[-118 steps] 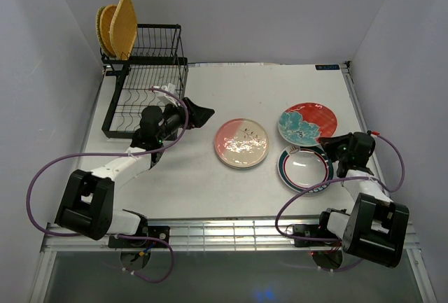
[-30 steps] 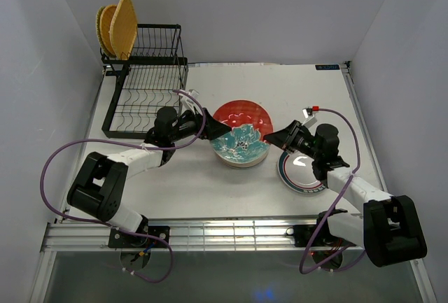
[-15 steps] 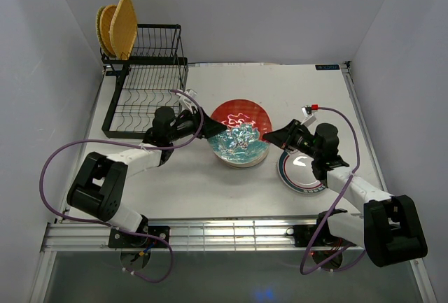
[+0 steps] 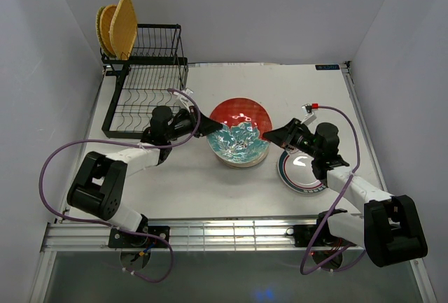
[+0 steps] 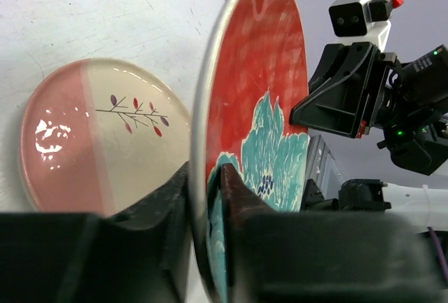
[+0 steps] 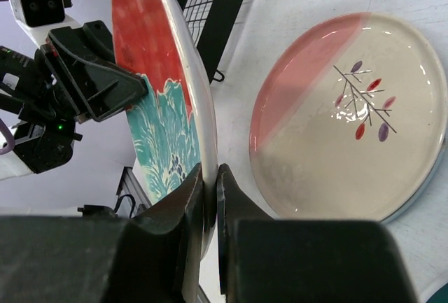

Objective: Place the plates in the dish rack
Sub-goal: Insert the plate into the dish rack.

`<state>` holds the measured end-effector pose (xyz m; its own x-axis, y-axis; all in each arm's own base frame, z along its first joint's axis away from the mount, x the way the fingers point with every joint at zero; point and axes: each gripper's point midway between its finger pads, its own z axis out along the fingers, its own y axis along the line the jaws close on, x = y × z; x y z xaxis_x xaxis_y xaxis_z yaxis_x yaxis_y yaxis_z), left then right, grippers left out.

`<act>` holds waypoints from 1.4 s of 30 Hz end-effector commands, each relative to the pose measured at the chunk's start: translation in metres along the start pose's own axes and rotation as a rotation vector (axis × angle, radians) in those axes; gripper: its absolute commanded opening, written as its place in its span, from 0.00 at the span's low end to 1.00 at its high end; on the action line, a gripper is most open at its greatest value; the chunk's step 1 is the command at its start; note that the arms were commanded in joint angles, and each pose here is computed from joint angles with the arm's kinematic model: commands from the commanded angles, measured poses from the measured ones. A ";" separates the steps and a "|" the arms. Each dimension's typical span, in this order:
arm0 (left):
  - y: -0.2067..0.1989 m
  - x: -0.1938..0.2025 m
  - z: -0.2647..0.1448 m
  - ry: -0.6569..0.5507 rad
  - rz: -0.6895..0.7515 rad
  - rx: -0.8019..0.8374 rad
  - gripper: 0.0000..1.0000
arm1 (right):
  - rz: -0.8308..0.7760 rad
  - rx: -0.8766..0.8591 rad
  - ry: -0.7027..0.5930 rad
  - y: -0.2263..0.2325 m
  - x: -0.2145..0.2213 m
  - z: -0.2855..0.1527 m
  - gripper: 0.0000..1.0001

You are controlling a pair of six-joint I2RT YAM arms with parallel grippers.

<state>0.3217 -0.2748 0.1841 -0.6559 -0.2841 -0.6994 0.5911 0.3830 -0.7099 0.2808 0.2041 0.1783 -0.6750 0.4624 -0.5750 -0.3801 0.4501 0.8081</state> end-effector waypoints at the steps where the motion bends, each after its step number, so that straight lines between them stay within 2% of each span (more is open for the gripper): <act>1: -0.021 -0.002 0.001 0.014 0.043 0.087 0.22 | -0.152 -0.204 -0.124 0.066 -0.046 0.002 0.08; 5: -0.018 -0.002 0.004 0.018 0.045 0.086 0.00 | -0.155 -0.204 -0.124 0.066 -0.046 0.002 0.08; 8: -0.012 -0.004 0.004 0.009 0.046 0.067 0.00 | -0.162 -0.205 -0.128 0.067 -0.047 0.001 0.08; 10: -0.008 -0.007 0.003 -0.009 0.050 0.044 0.00 | -0.166 -0.204 -0.128 0.066 -0.046 0.001 0.12; 14: -0.007 -0.015 -0.001 -0.044 0.077 0.019 0.00 | -0.175 -0.197 -0.130 0.065 -0.047 0.001 0.36; 19: -0.007 -0.024 -0.006 -0.086 0.117 -0.005 0.00 | -0.177 -0.195 -0.123 0.063 -0.046 0.002 0.50; 22: -0.001 -0.030 -0.009 -0.112 0.141 -0.041 0.00 | -0.179 -0.195 -0.119 0.063 -0.045 0.003 0.62; 23: 0.003 -0.034 -0.011 -0.125 0.137 -0.059 0.00 | -0.182 -0.194 -0.121 0.063 -0.045 0.002 0.78; 25: 0.006 -0.040 -0.013 -0.137 0.135 -0.075 0.00 | -0.188 -0.188 -0.122 0.062 -0.045 0.002 0.93; 26: 0.006 -0.041 -0.014 -0.135 0.131 -0.073 0.00 | -0.187 -0.180 -0.127 0.061 -0.046 0.002 0.96; 28: 0.001 -0.042 -0.014 -0.127 0.133 -0.054 0.00 | -0.188 -0.166 -0.128 0.058 -0.046 0.002 0.90; 36: -0.007 -0.055 -0.020 -0.137 0.142 -0.041 0.00 | -0.189 -0.119 -0.150 0.052 -0.050 0.001 0.90; 42: -0.014 -0.100 -0.030 -0.193 0.143 -0.112 0.00 | -0.173 -0.071 -0.155 0.041 -0.050 0.003 0.90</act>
<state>0.3475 -0.2324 0.1639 -0.6465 -0.2971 -0.7027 0.4838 0.5525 -0.6787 0.2925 0.2040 0.2115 -0.5771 0.4792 -0.6613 -0.4677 0.4699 0.7486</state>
